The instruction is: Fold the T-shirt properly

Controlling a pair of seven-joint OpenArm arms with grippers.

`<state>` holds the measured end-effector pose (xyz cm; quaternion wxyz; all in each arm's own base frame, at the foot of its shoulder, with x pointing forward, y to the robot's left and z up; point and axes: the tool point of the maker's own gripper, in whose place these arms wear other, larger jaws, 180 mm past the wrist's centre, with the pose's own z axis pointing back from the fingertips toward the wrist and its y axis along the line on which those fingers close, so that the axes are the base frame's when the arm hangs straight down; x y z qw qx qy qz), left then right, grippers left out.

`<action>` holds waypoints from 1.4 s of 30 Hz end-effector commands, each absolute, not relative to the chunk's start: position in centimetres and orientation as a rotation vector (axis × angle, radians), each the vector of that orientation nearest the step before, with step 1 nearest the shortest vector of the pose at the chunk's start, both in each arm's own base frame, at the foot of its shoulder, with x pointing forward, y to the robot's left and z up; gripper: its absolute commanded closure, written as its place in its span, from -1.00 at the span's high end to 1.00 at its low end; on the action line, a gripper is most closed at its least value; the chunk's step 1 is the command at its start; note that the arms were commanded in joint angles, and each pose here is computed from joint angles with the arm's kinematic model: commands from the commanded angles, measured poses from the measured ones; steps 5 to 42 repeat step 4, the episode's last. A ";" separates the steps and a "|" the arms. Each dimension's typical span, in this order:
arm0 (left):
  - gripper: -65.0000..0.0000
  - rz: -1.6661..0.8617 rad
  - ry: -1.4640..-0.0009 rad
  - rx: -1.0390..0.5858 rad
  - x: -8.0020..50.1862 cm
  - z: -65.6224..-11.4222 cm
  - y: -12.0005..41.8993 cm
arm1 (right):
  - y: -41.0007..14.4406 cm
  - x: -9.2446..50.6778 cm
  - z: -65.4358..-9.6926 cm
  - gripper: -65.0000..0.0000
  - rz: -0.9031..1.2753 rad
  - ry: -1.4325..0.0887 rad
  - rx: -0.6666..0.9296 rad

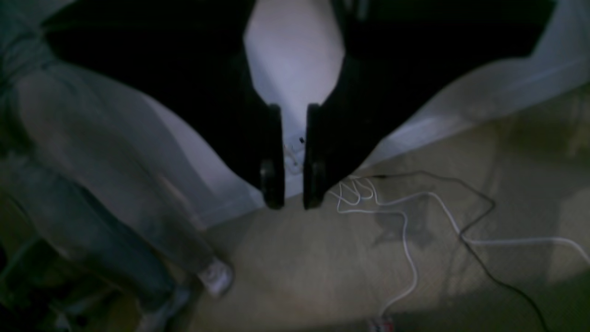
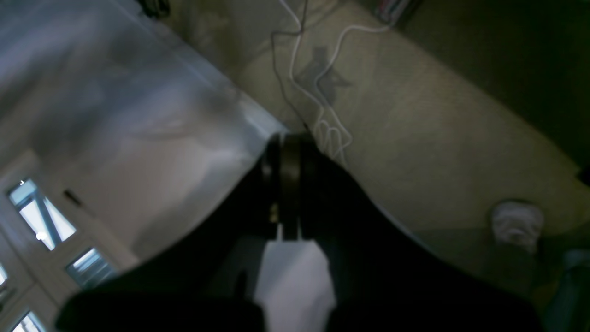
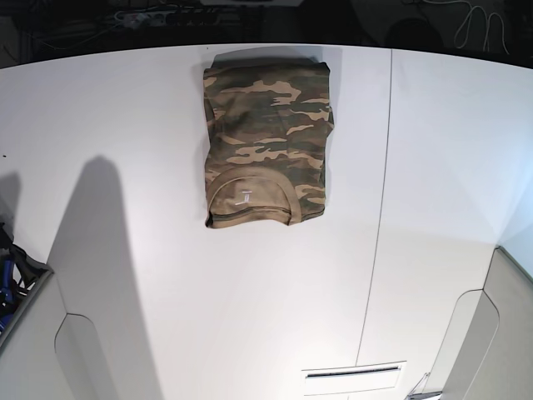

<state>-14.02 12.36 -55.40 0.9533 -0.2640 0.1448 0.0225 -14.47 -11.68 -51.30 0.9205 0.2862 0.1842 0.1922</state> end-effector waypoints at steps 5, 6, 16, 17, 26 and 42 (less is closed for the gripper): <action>-0.73 -0.033 0.318 -0.538 -14.4 -56.0 11.3 | -13.5 -13.3 -53.0 -1.00 0.370 0.398 0.538; -0.73 -0.033 0.318 -0.538 -14.4 -56.0 11.3 | -13.5 -13.3 -53.0 -1.00 0.370 0.398 0.538; -0.73 -0.033 0.318 -0.538 -14.4 -56.0 11.3 | -13.5 -13.3 -53.0 -1.00 0.370 0.398 0.538; -0.73 -0.033 0.318 -0.538 -14.4 -56.0 11.3 | -13.5 -13.3 -53.0 -1.00 0.370 0.398 0.538; -0.73 -0.033 0.318 -0.538 -14.4 -56.0 11.3 | -13.5 -13.3 -53.0 -1.00 0.370 0.398 0.538; -0.73 -0.033 0.318 -0.538 -14.4 -56.0 11.3 | -13.5 -13.3 -53.0 -1.00 0.370 0.398 0.538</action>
